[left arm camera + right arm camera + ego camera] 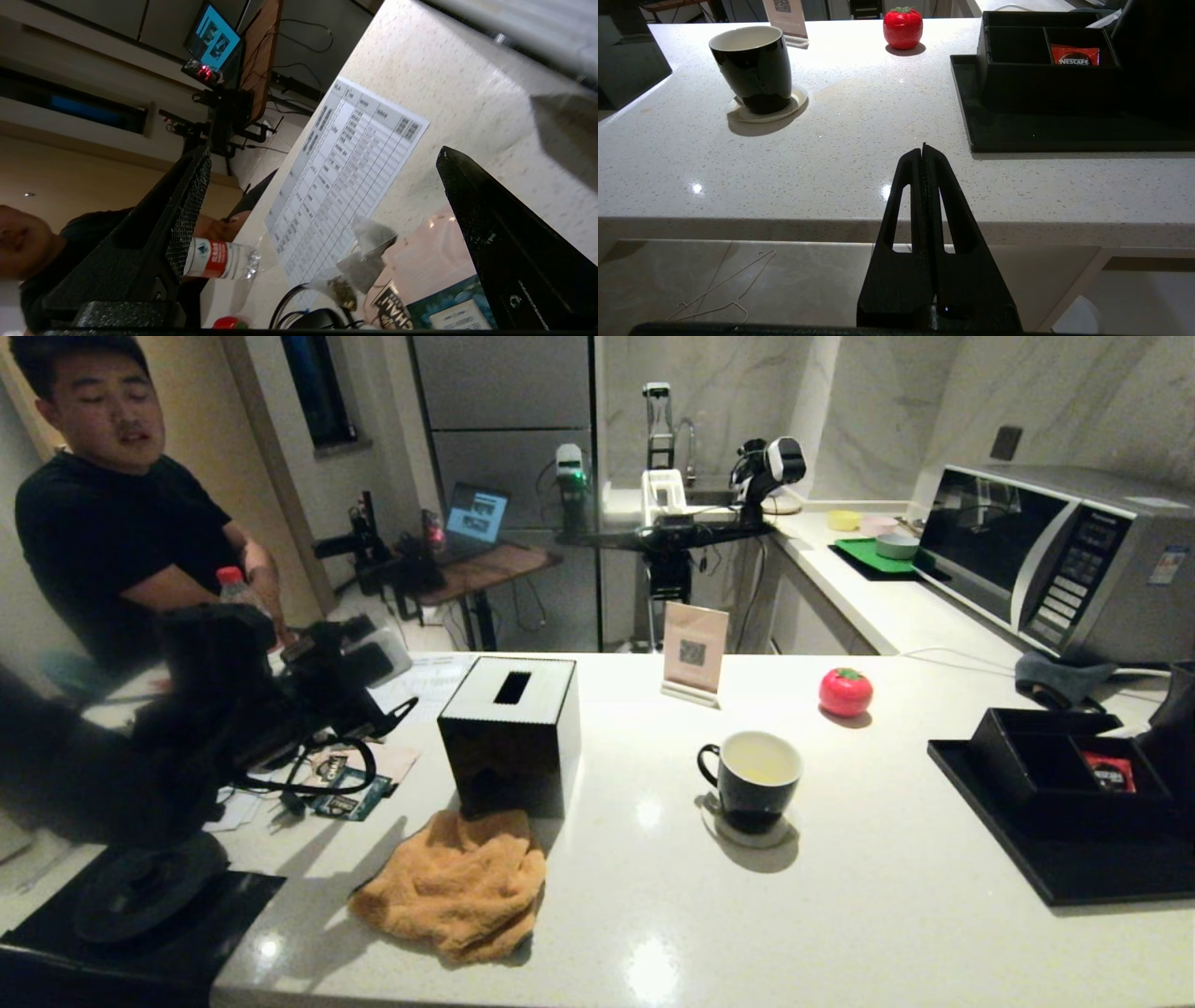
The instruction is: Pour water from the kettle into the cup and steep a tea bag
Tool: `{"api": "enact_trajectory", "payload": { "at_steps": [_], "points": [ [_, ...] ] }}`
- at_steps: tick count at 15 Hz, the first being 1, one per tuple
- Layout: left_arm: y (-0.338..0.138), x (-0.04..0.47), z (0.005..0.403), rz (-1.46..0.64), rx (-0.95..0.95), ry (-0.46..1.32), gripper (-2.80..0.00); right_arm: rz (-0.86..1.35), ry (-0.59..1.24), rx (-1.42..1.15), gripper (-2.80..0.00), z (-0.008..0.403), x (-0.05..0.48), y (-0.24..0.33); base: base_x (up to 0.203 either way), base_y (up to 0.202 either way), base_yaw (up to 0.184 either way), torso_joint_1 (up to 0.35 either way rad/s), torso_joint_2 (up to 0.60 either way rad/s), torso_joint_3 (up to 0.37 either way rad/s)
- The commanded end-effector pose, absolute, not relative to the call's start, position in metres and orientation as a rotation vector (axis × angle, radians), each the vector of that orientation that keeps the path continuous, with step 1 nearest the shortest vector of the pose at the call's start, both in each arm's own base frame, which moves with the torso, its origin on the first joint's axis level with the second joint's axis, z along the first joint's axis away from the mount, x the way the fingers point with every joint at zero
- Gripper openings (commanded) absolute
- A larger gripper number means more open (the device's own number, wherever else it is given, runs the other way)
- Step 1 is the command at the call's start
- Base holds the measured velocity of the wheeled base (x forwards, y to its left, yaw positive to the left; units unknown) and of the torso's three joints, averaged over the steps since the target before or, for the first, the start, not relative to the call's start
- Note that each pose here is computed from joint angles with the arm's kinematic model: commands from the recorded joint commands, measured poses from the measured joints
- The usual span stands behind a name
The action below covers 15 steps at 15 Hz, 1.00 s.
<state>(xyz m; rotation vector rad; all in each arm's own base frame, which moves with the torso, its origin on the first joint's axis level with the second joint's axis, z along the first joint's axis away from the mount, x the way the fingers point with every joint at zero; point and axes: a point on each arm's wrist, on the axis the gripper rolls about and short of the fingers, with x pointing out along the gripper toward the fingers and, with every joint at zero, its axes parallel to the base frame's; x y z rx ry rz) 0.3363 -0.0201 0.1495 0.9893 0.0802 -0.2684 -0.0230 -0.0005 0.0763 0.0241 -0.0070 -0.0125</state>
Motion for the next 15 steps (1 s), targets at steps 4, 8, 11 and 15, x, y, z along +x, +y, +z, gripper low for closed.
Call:
{"api": "enact_trajectory", "payload": {
  "at_steps": [4,8,11,15],
  "points": [
    [-0.013,0.335,0.145,-0.263,1.05,0.096,0.0,-0.012,-0.006,0.025,-2.8,0.076,-0.023,0.0,0.0,0.0,0.0,0.0,0.0,0.0],
    [-0.014,0.335,0.149,-0.254,1.046,0.086,0.0,-0.012,-0.006,0.025,-2.8,0.076,-0.023,0.0,0.0,0.0,0.0,0.0,0.0,0.0],
    [-0.014,0.333,0.166,-0.215,0.978,0.047,0.0,-0.012,-0.006,0.025,-2.8,0.076,-0.023,0.0,0.0,0.0,0.0,0.0,0.0,0.0],
    [-0.022,0.32,0.19,-0.2,0.767,-0.01,0.0,-0.012,-0.006,0.025,-2.8,0.076,-0.023,0.0,0.0,0.0,0.0,0.0,0.0,0.0]
  ]
}}
